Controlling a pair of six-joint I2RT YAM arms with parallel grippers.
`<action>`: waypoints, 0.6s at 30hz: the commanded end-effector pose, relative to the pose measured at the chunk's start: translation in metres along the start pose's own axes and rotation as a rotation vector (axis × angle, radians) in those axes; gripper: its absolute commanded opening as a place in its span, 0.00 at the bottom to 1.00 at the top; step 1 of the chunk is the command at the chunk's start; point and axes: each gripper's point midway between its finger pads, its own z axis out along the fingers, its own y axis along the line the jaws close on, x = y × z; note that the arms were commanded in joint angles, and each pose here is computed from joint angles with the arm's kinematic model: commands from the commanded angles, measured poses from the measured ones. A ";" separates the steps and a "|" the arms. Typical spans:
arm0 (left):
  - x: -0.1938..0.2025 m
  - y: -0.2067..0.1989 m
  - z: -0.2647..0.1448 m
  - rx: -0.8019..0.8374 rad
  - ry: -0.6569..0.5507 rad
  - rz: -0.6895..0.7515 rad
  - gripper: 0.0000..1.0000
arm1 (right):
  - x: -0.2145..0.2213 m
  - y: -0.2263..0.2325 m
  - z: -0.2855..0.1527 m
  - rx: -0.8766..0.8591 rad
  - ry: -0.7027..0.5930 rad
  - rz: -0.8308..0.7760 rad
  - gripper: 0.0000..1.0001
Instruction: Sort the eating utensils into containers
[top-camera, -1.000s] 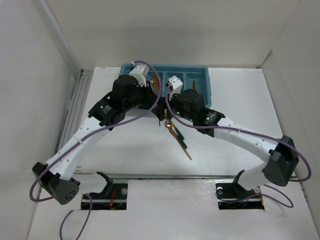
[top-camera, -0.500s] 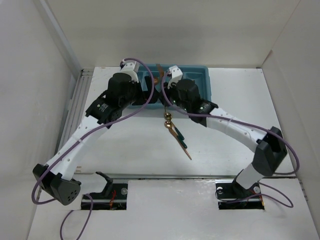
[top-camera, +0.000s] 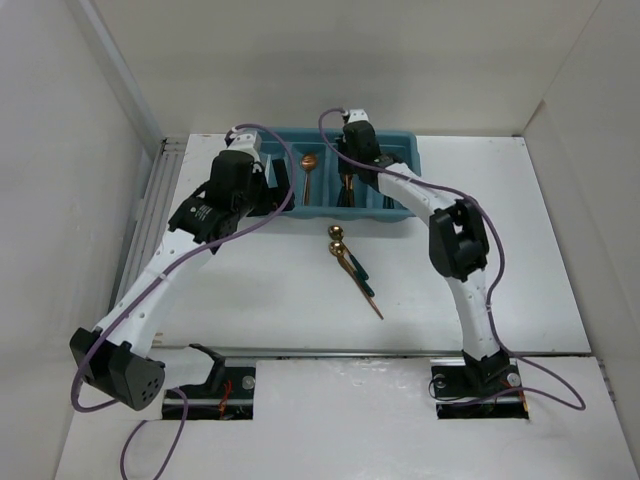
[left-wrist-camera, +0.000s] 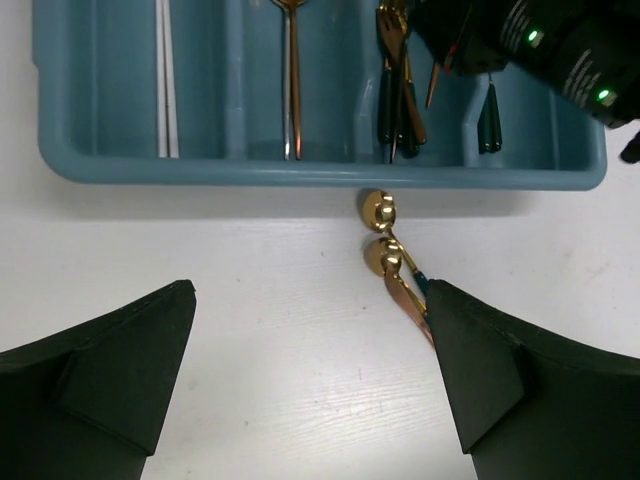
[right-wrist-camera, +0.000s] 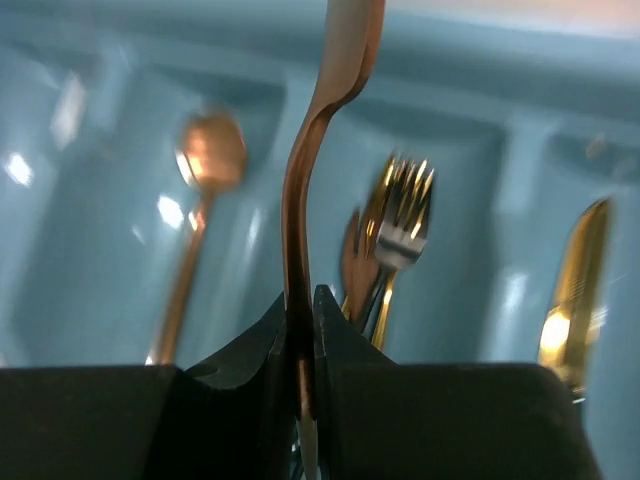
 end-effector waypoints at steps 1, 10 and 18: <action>-0.010 0.009 -0.004 -0.023 -0.039 0.016 1.00 | 0.001 0.012 -0.005 -0.011 0.032 0.005 0.01; -0.007 0.018 -0.001 -0.041 -0.014 0.004 1.00 | -0.009 -0.008 -0.026 0.090 -0.014 0.070 0.55; -0.014 0.035 -0.006 -0.089 -0.044 0.003 1.00 | -0.022 0.046 -0.115 -0.132 -0.005 -0.208 0.48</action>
